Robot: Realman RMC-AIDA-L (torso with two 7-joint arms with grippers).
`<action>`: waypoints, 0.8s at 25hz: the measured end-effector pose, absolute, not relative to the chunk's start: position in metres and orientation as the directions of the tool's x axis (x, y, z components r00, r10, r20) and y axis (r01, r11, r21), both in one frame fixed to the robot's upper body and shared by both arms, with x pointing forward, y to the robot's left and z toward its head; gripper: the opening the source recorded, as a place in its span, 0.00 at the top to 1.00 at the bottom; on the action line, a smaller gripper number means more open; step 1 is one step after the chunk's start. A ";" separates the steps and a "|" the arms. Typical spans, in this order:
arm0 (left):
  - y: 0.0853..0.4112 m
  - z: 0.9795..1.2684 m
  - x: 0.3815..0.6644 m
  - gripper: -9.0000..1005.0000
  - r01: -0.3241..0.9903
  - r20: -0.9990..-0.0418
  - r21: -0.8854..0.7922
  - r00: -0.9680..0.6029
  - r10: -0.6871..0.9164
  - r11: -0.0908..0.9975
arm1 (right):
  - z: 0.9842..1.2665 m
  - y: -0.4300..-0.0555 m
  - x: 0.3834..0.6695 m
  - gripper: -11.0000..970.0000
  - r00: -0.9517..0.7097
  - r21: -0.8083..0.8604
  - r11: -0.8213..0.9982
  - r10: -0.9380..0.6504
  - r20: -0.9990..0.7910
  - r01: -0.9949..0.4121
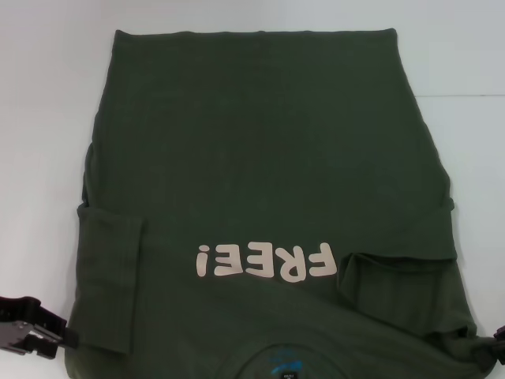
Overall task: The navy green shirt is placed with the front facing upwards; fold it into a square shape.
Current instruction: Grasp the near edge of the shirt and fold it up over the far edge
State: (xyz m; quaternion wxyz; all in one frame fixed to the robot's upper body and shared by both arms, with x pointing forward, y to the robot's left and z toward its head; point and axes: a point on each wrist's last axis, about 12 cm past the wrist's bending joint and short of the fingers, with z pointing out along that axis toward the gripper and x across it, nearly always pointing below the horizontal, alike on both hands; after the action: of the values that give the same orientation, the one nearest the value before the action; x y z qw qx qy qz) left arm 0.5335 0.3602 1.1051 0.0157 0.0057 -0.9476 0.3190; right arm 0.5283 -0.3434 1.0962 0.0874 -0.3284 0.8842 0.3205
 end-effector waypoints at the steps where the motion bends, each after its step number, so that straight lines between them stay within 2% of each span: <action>1: 0.361 1.105 0.534 0.80 -0.025 0.035 -0.594 -0.999 -0.005 0.804 | 1.096 -0.343 0.529 0.91 -0.768 0.509 0.578 -0.525 -0.366 -0.638; 4: 0.361 1.101 0.536 0.74 -0.035 0.042 -0.559 -0.999 -0.014 0.829 | 1.097 -0.342 0.529 0.91 -0.766 0.508 0.576 -0.527 -0.368 -0.641; 9: 0.361 1.097 0.537 0.51 -0.045 0.043 -0.540 -0.999 -0.026 0.841 | 1.097 -0.341 0.530 0.91 -0.764 0.508 0.573 -0.529 -0.370 -0.643; 14: 0.351 1.092 0.539 0.38 -0.034 0.047 -0.560 -0.999 -0.010 0.828 | 1.096 -0.340 0.530 0.91 -0.763 0.509 0.571 -0.531 -0.370 -0.644; 20: 0.336 1.091 0.544 0.39 -0.002 0.028 -0.582 -0.999 0.018 0.813 | 1.096 -0.339 0.530 0.91 -0.763 0.508 0.572 -0.530 -0.370 -0.644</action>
State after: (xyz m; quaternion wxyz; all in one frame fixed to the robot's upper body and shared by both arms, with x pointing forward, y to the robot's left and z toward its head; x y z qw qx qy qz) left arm 0.5445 0.3358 1.0912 0.0159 -0.0041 -0.9520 0.3055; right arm 0.5302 -0.3393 1.0961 0.0885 -0.3327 0.8822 0.3213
